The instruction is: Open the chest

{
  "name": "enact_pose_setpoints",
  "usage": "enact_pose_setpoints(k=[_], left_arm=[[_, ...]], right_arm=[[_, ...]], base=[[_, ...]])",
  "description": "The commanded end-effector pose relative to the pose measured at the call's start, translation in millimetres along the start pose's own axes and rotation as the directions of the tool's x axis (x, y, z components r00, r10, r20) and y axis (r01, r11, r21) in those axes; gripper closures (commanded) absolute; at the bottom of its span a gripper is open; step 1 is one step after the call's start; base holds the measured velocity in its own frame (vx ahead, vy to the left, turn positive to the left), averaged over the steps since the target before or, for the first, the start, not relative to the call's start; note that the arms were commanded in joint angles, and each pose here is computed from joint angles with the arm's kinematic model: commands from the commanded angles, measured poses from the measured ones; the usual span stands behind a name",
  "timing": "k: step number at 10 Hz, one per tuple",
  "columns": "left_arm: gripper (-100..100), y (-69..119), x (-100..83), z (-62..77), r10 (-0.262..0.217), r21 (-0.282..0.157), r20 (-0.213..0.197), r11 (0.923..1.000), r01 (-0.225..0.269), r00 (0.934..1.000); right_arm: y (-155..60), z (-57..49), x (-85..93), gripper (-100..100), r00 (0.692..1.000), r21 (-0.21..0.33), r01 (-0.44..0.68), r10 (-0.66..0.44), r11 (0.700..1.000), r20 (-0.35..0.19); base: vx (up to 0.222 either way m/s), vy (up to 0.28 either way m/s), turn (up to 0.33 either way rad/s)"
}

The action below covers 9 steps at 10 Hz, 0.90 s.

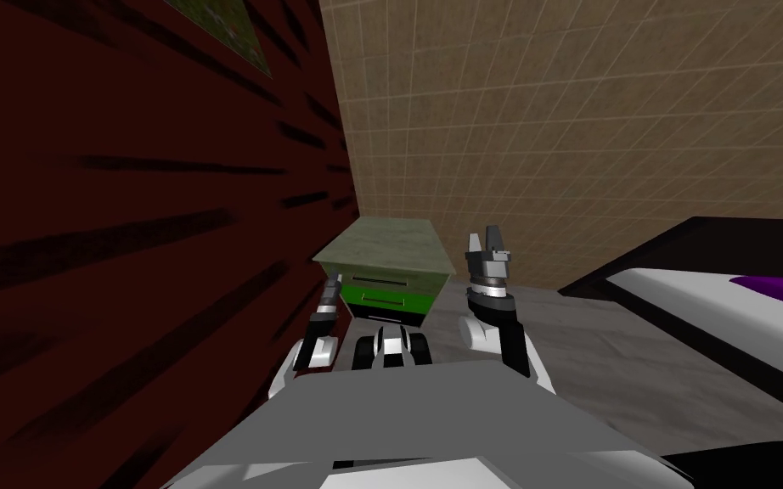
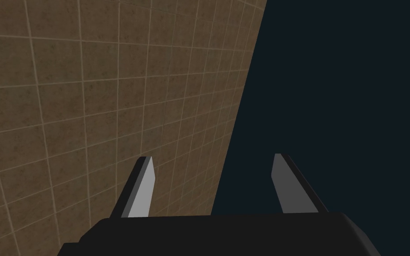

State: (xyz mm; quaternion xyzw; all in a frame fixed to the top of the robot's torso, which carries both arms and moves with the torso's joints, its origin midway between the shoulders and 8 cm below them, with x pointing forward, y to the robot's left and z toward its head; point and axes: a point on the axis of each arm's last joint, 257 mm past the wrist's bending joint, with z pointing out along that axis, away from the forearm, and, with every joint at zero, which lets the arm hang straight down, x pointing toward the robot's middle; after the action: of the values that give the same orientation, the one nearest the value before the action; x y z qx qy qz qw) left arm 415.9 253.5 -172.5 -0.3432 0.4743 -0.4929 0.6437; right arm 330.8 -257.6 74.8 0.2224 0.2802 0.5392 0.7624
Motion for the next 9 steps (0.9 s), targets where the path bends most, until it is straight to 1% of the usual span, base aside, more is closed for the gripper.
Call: enact_pose_setpoints(k=[1, 3, 5, 8, 9], left_arm=[[-100, 21.4, 12.5, -1.3, 0.015, -0.044, -0.028, 0.9989, -0.016, 0.9995], [-100, 35.8, 20.0, -4.1, 0.024, -0.073, -0.047, 0.997, -0.027, 0.9986], [-100, 63.0, 35.1, -10.5, 0.037, -0.126, -0.084, 0.9909, -0.048, 0.9958], [-100, 78.5, 43.7, -15.1, 0.045, -0.156, -0.107, 0.9858, -0.062, 0.9933], [-100, 85.7, 47.3, -17.5, 0.05, -0.17, -0.119, 0.983, -0.07, 0.9916]], right_arm=[[0.0, 0.0, 0.0, 0, 1.0, 0.0, 0.0, 0.0, 1.0, 0.0], [0.0, 0.0, 0.0, 0, 1.0, 0.0, 0.0, 0.0, 1.0, 0.0], [0.0, 0.0, 0.0, 0, 1.0, 0.0, 0.0, 0.0, 1.0, 0.0], [0.0, 0.0, 0.0, 0, 1.0, 0.0, 0.0, 0.0, 1.0, 0.0], [0.0, 0.0, 0.0, 0, 1.0, 0.0, 0.0, 0.0, 1.0, 0.0]], base=[[-0.016, -0.016, -0.035], [-0.012, -0.012, -0.04], [-0.018, -0.019, -0.071], [-0.017, -0.016, -0.03], [-0.008, -0.009, -0.043]])
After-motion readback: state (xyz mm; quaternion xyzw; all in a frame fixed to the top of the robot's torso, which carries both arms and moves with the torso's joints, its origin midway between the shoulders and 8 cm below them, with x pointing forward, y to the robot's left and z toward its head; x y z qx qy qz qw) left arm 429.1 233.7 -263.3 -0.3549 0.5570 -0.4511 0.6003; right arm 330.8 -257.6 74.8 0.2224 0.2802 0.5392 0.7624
